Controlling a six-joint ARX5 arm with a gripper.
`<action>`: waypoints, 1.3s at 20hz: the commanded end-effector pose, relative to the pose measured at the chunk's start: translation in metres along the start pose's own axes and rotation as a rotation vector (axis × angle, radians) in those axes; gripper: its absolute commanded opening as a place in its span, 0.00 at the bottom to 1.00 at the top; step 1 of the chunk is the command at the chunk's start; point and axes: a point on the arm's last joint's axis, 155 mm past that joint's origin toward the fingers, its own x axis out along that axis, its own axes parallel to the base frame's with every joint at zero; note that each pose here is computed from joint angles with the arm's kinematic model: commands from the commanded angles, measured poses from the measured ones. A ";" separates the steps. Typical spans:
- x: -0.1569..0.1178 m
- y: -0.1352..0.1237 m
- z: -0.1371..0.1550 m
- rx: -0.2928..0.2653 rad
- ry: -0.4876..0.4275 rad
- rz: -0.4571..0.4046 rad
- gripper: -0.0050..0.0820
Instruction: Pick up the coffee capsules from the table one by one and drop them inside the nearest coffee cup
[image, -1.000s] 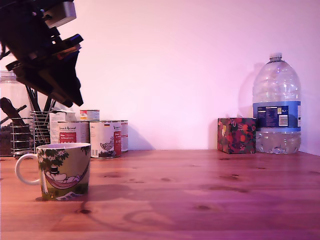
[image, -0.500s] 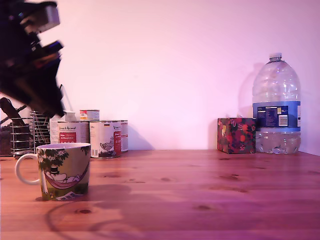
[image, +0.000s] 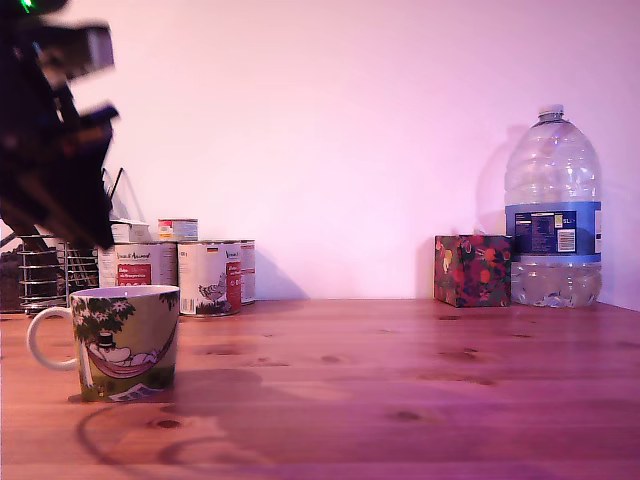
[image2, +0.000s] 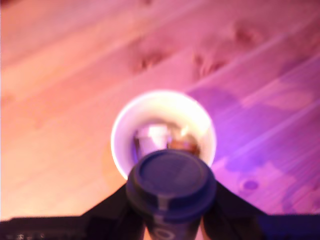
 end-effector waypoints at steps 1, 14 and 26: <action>0.005 0.000 0.006 -0.003 0.015 -0.003 0.29; 0.024 -0.004 0.001 -0.022 0.237 -0.037 0.29; 0.022 -0.004 -0.007 -0.033 0.268 -0.038 0.29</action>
